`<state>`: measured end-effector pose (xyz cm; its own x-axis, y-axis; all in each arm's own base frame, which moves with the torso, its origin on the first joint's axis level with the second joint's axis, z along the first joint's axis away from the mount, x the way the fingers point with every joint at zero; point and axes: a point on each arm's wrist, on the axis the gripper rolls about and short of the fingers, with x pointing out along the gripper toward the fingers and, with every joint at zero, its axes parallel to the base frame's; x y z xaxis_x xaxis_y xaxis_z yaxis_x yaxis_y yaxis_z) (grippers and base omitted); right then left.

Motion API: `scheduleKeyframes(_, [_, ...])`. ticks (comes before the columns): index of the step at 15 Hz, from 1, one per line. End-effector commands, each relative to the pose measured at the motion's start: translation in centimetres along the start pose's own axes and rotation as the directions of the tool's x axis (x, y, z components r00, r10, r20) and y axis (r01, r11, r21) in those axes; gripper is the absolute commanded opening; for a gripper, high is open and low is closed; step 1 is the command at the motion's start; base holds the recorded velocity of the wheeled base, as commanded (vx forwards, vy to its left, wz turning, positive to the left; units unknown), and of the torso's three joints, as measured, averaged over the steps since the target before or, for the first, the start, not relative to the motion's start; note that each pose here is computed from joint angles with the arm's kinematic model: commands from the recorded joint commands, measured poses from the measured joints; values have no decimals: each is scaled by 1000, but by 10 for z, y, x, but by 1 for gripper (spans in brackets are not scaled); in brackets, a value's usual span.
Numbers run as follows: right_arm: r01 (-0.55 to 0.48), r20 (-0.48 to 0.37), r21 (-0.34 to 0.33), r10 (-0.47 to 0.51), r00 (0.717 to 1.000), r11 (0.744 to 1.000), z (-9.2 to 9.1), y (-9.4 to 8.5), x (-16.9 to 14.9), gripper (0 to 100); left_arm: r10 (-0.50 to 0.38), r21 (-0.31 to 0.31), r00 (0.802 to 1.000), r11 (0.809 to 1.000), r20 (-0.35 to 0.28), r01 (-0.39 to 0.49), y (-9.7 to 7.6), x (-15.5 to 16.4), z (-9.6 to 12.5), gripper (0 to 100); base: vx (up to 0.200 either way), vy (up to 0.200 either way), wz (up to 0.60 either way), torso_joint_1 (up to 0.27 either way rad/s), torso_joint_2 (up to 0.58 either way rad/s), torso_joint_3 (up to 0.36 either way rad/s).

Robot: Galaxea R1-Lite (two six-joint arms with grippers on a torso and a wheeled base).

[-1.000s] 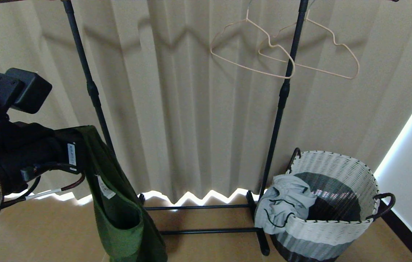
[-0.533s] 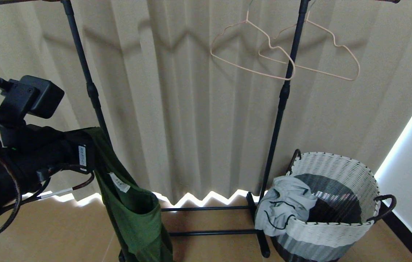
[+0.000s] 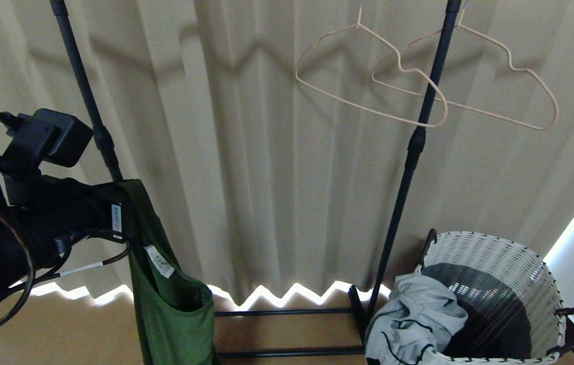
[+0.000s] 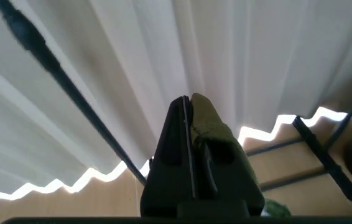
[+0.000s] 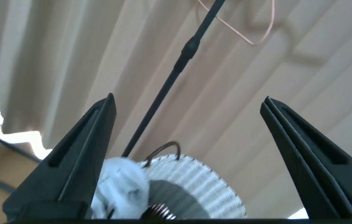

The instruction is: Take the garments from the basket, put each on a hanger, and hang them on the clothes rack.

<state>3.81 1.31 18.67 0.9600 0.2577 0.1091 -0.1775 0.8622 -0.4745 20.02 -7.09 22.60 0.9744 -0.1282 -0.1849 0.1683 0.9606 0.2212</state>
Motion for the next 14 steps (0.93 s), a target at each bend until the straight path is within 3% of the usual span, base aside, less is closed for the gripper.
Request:
scheduleKeyframes(1, [1,3,0,-1,1000,1000,0,0,0,100,1,3,1000,1000,-2,-1,0,0,-1,0,200,0,0,7,2,2])
scheduleKeyframes(12, [6,7,11,-6,1000,1000,-1,0,-3,100,38,4,999,999,-23,-38,7,0,-8,0,0,0,0,0,0,0])
scheduleKeyframes(14, [7,-6,89,-7,1000,996,-3,1,-3,100,48,-8,999,999,-12,-48,9,-1,-10,0,0,0,0,0,0,0])
